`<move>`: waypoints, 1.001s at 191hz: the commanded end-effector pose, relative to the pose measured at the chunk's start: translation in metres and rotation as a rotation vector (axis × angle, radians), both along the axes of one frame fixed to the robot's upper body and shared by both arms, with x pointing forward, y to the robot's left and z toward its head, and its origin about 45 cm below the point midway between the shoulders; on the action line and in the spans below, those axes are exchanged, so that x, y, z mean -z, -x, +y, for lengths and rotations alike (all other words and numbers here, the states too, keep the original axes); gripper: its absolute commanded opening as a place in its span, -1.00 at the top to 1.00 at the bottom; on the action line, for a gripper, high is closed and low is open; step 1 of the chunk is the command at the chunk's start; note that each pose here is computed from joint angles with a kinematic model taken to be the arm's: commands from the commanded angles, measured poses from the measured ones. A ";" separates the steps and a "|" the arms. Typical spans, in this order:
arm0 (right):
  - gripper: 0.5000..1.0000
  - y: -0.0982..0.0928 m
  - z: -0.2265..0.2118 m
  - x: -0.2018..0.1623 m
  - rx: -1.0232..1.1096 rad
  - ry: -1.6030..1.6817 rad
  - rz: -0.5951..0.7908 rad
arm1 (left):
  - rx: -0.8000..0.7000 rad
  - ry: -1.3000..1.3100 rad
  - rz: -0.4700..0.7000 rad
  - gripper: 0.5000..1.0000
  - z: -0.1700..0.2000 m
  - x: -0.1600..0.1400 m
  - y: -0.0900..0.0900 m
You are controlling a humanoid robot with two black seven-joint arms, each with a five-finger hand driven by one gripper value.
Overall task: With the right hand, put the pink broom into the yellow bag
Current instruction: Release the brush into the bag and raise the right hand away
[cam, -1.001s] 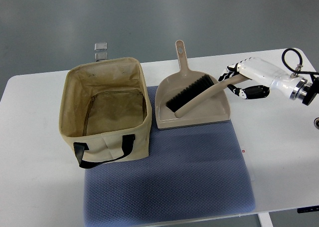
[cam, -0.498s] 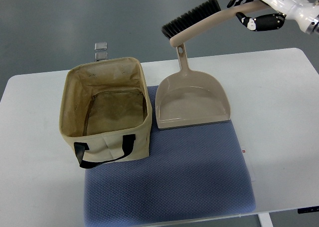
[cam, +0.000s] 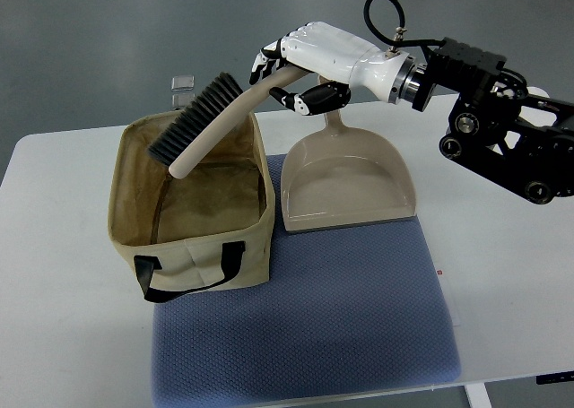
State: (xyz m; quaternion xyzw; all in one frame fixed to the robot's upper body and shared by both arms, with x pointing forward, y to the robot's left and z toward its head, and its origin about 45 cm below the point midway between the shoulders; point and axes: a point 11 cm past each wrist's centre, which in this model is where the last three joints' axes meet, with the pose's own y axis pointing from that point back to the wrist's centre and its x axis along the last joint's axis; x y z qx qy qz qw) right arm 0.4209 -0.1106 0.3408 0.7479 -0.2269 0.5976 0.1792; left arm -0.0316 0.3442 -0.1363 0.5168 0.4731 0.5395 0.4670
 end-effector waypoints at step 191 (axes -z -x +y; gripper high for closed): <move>-0.72 -0.033 -0.161 0.010 0.515 -1.015 0.574 | -0.001 0.000 0.000 -1.00 0.000 0.000 0.000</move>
